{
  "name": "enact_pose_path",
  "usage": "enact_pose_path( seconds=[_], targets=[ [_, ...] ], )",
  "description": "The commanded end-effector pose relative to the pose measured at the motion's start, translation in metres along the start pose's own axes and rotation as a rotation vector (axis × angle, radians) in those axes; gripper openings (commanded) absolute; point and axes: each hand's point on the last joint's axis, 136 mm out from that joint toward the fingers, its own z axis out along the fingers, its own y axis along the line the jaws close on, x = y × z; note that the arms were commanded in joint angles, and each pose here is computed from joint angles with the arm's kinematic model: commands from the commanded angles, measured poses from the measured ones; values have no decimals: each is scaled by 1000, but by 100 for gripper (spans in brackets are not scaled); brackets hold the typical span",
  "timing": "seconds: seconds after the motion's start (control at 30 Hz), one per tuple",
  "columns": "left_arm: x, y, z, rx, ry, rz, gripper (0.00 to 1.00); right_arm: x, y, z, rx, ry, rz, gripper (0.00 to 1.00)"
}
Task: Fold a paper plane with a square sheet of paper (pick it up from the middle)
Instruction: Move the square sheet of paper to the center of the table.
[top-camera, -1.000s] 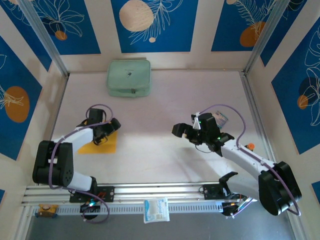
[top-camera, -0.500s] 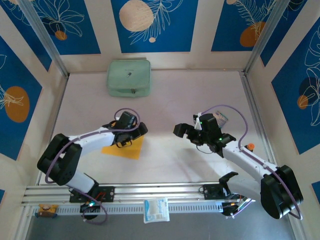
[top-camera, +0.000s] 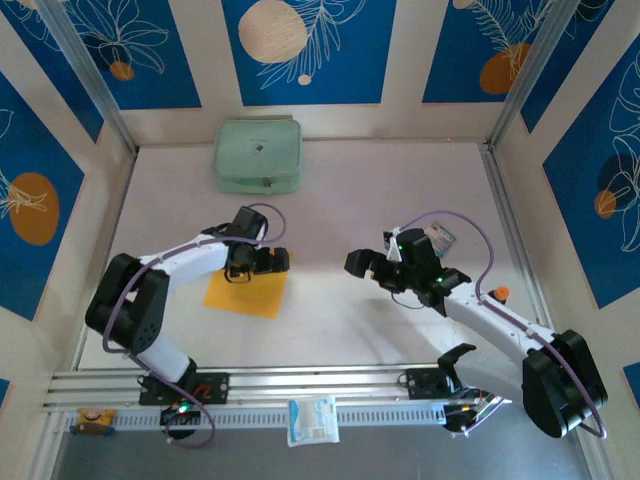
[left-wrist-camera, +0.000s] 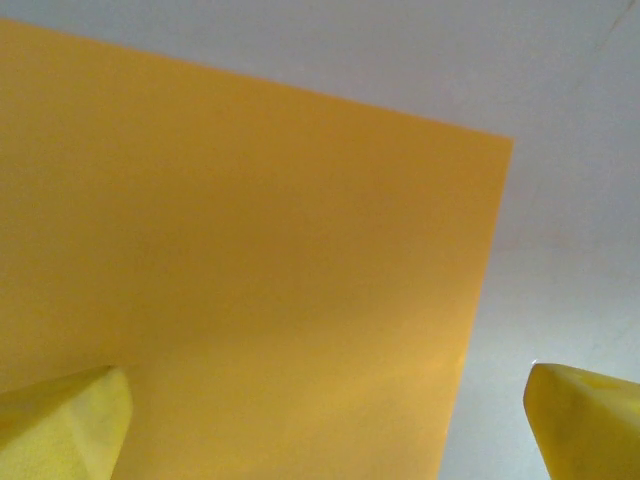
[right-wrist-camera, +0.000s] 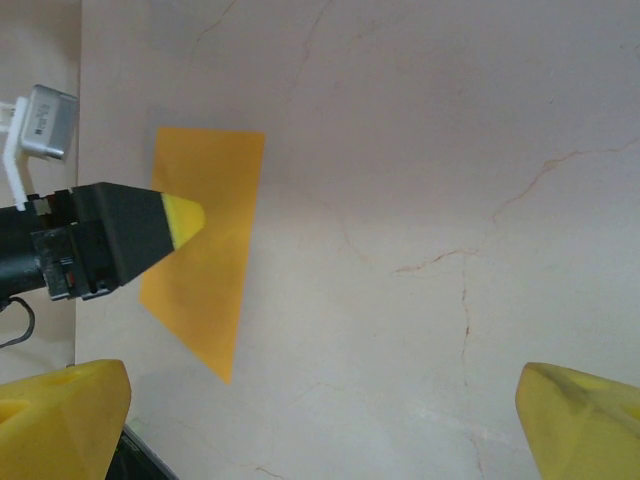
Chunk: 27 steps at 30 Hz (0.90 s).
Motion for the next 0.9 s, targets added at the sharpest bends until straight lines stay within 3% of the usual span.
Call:
enact_pose_path(
  seconds=[0.0,0.3,0.53,0.73,0.87],
  targets=[
    [18,2,3,9,97,55,100,6,1,3,-9,26,11,99],
    [30,1,19,46,101,-128,100,8,-2,5,13,30,22,99],
    [37,-16,27,133,24,-329,100,3,5,-7,-10,-27,-9,99],
    [39,-34,23,85,-58,-323,100,-2,5,-16,44,-14,-26,99],
    [26,-42,9,93,-123,-245,100,-6,0,-19,124,12,-9,99]
  ],
)
